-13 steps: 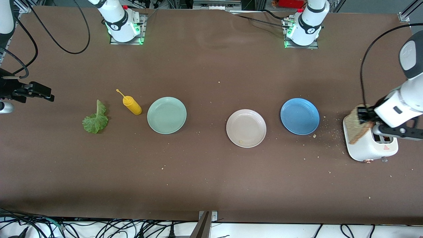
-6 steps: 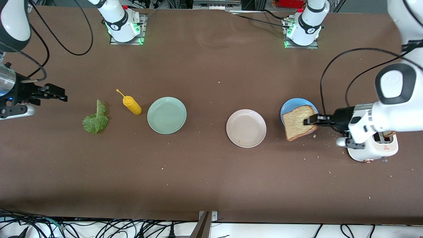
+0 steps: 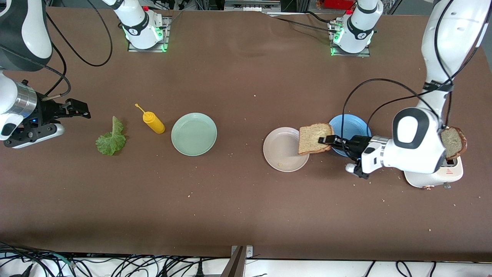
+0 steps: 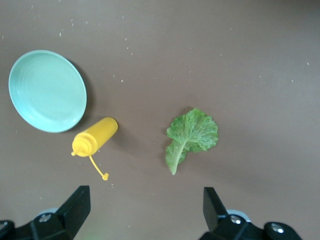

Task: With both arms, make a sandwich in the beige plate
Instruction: 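Lower the bread onto the beige plate while the right gripper reaches the mustard, then open the left gripper and withdraw while the right gripper grasps the mustard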

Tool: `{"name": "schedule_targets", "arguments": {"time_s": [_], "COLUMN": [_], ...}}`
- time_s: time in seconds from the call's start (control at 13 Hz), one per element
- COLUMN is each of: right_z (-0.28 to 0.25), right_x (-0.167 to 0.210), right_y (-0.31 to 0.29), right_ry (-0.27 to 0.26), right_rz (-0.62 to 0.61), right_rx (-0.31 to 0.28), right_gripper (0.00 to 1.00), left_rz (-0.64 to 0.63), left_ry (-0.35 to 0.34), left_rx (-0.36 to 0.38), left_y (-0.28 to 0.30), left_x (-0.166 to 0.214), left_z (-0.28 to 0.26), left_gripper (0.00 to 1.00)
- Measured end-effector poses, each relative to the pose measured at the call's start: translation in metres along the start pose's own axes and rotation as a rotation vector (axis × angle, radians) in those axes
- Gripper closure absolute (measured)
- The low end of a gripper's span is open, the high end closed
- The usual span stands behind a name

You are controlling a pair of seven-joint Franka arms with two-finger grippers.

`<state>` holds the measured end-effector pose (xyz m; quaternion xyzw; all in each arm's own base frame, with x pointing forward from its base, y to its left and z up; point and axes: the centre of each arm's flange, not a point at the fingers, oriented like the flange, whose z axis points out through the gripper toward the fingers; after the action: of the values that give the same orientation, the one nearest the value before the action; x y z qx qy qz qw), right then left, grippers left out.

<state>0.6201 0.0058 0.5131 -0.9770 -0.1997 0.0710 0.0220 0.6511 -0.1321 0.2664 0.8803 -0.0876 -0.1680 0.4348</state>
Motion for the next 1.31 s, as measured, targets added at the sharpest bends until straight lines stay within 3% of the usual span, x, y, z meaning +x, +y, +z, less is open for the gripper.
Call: {"name": "schedule_targets", "arguments": {"time_s": [0.08,0.23,0.46,0.69,0.85,1.08,1.31], "right_z": [0.0,0.0,0.012,0.066,0.119,0.185,0.227], "right_x": [-0.002,-0.01,-0.026,-0.025,-0.019,-0.008,-0.007], "right_y": [0.005,0.021,0.061,0.097,0.114,0.123,0.119], "right_ry": [0.004,0.034,0.157,0.277,0.377,0.535,0.666], "right_rz": [-0.059,-0.172,-0.414,-0.661,-0.757,-0.846,-0.922], "right_rx": [0.01,0.075,0.234,0.372,0.507,0.658,0.731], "right_gripper": [0.0,0.0,0.0,0.0,0.0,0.0,0.0], "left_rz": [-0.013,-0.028,-0.021,-0.019,-0.014,-0.007,0.027], "left_ry": [-0.016,-0.03,-0.01,0.004,0.02,0.042,0.038], "left_rx": [-0.066,-0.113,-0.101,-0.095,-0.089,-0.08,-0.024], "left_y": [-0.008,-0.014,-0.025,-0.038,-0.038,-0.038,-0.037], "left_x": [0.005,0.013,0.021,0.026,0.029,0.032,0.034], "left_z": [0.022,0.056,0.079,0.093,0.091,0.087,0.08], "left_gripper": [0.91,0.91,0.91,0.9,0.75,0.38,0.04]}}
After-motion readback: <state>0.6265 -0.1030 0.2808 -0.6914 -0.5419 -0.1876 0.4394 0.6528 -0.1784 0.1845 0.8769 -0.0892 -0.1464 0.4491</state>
